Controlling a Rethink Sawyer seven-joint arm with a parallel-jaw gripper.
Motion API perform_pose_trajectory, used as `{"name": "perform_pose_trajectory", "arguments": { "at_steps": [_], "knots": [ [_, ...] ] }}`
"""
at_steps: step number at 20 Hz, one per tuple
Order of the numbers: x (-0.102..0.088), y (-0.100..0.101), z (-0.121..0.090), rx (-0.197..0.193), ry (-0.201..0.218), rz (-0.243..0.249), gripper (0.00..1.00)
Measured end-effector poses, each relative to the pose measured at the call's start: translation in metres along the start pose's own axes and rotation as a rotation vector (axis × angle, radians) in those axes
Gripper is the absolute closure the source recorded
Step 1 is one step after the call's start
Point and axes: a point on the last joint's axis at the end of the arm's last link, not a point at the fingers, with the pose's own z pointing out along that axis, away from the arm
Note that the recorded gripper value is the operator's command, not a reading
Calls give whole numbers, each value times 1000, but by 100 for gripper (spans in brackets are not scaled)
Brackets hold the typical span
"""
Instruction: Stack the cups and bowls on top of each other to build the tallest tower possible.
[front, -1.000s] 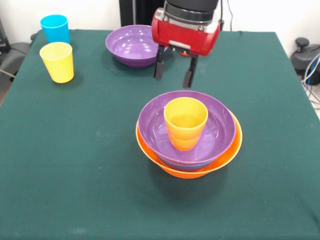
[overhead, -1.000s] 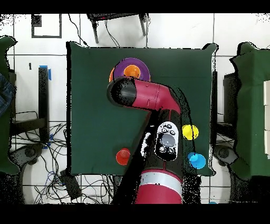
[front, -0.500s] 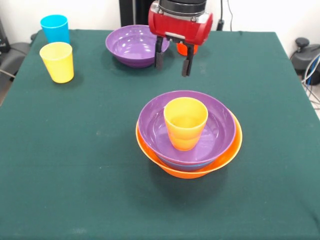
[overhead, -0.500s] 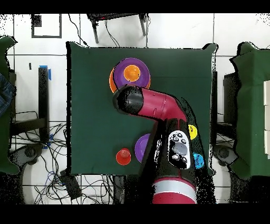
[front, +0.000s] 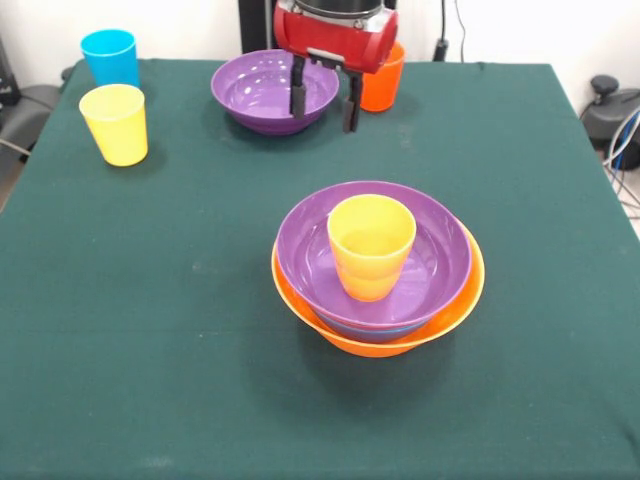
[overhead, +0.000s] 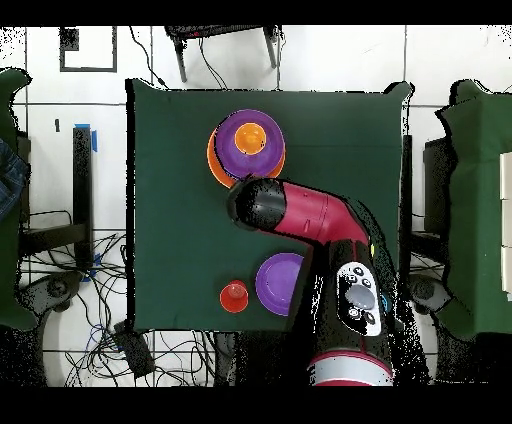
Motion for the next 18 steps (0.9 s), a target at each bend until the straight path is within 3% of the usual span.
{"name": "perform_pose_trajectory", "arguments": {
  "at_steps": [8,18],
  "knots": [
    [12,-15,-1,28,-3,-37,0],
    [39,-14,-13,48,-33,-94,0]
  ]
}}
